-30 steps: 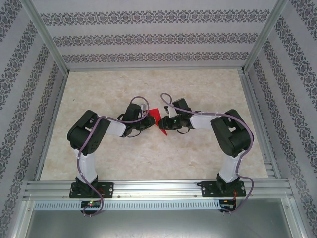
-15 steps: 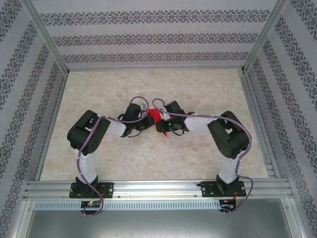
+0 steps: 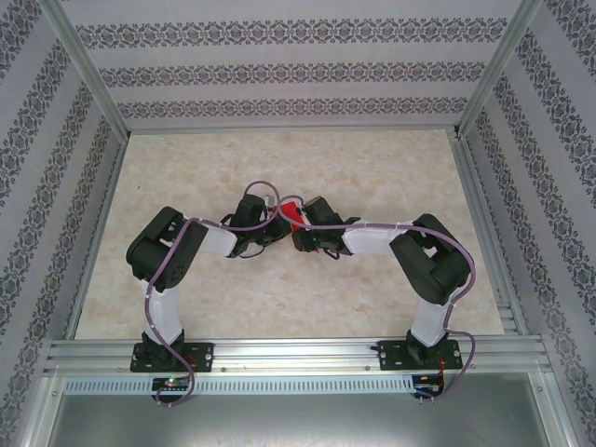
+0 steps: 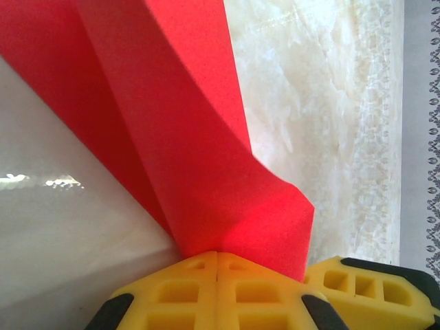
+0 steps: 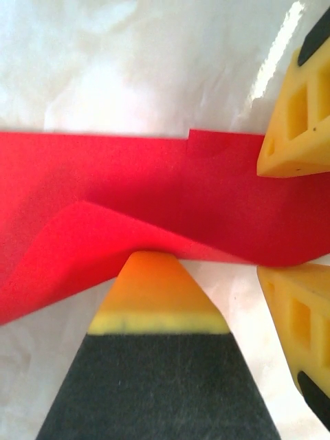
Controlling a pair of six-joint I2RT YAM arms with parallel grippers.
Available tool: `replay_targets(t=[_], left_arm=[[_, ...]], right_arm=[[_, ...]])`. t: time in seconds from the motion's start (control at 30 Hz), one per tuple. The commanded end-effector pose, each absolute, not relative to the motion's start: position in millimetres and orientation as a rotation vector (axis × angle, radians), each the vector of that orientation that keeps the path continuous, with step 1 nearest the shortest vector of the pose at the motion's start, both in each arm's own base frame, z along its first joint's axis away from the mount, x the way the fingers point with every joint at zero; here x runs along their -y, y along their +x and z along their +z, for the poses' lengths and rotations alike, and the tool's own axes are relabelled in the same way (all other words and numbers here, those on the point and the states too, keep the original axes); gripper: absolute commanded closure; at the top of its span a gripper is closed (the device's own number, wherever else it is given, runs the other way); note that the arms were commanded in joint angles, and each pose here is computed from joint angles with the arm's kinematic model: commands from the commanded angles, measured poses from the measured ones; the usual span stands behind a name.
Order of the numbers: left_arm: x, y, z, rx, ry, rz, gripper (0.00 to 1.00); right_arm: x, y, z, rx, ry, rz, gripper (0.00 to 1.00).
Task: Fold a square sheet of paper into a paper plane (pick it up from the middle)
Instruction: Fold the wing for the fifth time at the center of the table.
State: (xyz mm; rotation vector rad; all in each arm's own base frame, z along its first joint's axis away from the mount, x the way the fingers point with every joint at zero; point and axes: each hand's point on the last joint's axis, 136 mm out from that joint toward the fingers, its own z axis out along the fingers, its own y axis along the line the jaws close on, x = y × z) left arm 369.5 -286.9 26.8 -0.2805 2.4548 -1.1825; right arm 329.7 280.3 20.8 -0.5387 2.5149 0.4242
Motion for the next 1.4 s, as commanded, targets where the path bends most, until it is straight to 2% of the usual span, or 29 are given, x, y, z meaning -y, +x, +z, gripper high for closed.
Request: replay_targets(t=[0.0, 0.27, 0.57, 0.83, 1.1, 1.37], left_arm=[[290.4, 369.9, 47.2, -2.44, -0.242, -1.18, 0.93], [284.9, 369.5, 50.7, -2.461, -0.213, -1.123, 0.92], [288.8, 374.9, 50.5, -2.461, -0.22, -1.14, 0.92], [289.9, 376.2, 50.1, -2.464, -0.227, -1.145, 0.93], [287.0, 377.2, 49.0, -2.465, -0.243, -1.138, 0.93], [273.4, 377.6, 48.5, -2.465, -0.275, -1.102, 0.93]], right_arm=[[-280.0, 336.5, 38.1, -2.439, -0.553, 0.407, 0.62], [-289.0, 342.9, 48.6, -2.326, -0.738, 0.378, 0.54], [-296.7, 352.8, 47.7, -2.174, -0.881, 0.291, 0.53], [-298.9, 354.6, 40.0, -2.11, -0.944, 0.213, 0.58], [-293.4, 356.1, 29.2, -2.135, -0.941, 0.192, 0.7], [-289.9, 356.9, 32.3, -2.153, -0.897, 0.27, 0.93]])
